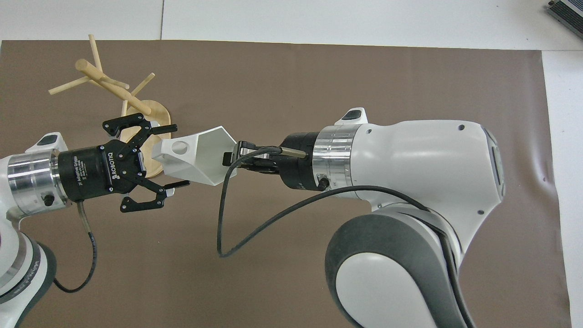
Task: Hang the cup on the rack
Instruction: 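Carry the mug toward the left gripper while the left gripper reaches it, then close the left gripper on the mug and open the right gripper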
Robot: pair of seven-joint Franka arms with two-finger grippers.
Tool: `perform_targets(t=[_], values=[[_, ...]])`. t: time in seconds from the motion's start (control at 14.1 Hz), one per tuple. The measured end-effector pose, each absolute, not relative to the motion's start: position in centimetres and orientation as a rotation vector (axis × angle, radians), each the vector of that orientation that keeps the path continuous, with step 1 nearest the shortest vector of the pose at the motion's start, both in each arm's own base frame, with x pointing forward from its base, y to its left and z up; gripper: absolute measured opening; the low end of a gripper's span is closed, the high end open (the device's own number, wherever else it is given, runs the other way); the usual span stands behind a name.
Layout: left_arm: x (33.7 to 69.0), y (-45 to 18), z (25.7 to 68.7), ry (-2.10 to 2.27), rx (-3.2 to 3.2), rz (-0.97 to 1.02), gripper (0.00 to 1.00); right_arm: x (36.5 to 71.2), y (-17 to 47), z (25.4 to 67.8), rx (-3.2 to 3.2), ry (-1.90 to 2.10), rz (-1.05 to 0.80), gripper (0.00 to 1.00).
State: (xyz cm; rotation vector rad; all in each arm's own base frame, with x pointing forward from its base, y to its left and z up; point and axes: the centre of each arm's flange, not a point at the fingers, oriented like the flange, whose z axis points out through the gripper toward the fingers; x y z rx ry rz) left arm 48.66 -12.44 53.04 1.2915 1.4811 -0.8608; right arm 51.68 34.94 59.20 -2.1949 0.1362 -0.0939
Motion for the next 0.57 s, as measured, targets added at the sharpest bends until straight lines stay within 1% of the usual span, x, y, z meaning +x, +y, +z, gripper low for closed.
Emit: perform_targets(t=[0.21, 0.28, 0.36, 0.43, 0.5, 0.57], values=[[48.5, -13.3, 53.2, 1.471, 1.302, -0.867, 1.0, 51.6, 35.0, 59.2, -2.195, 0.135, -0.093, 0.04], [48.5, -13.6, 53.2, 1.468, 1.307, -0.87, 0.93, 51.6, 35.0, 59.2, -2.195, 0.135, -0.093, 0.04], [48.4, -13.8, 53.2, 1.466, 1.31, -0.872, 0.93, 51.6, 35.0, 59.2, -2.195, 0.135, -0.093, 0.04], [48.4, -13.8, 53.2, 1.465, 1.311, -0.873, 0.87, 51.7, 34.9, 59.2, -2.194, 0.138, -0.098, 0.04], [48.3, -14.0, 53.2, 1.461, 1.317, -0.878, 0.76, 51.8, 34.8, 59.3, -2.191, 0.144, -0.107, 0.04], [48.3, -14.0, 53.2, 1.461, 1.317, -0.878, 0.76, 51.9, 34.8, 59.3, -2.192, 0.144, -0.107, 0.04]])
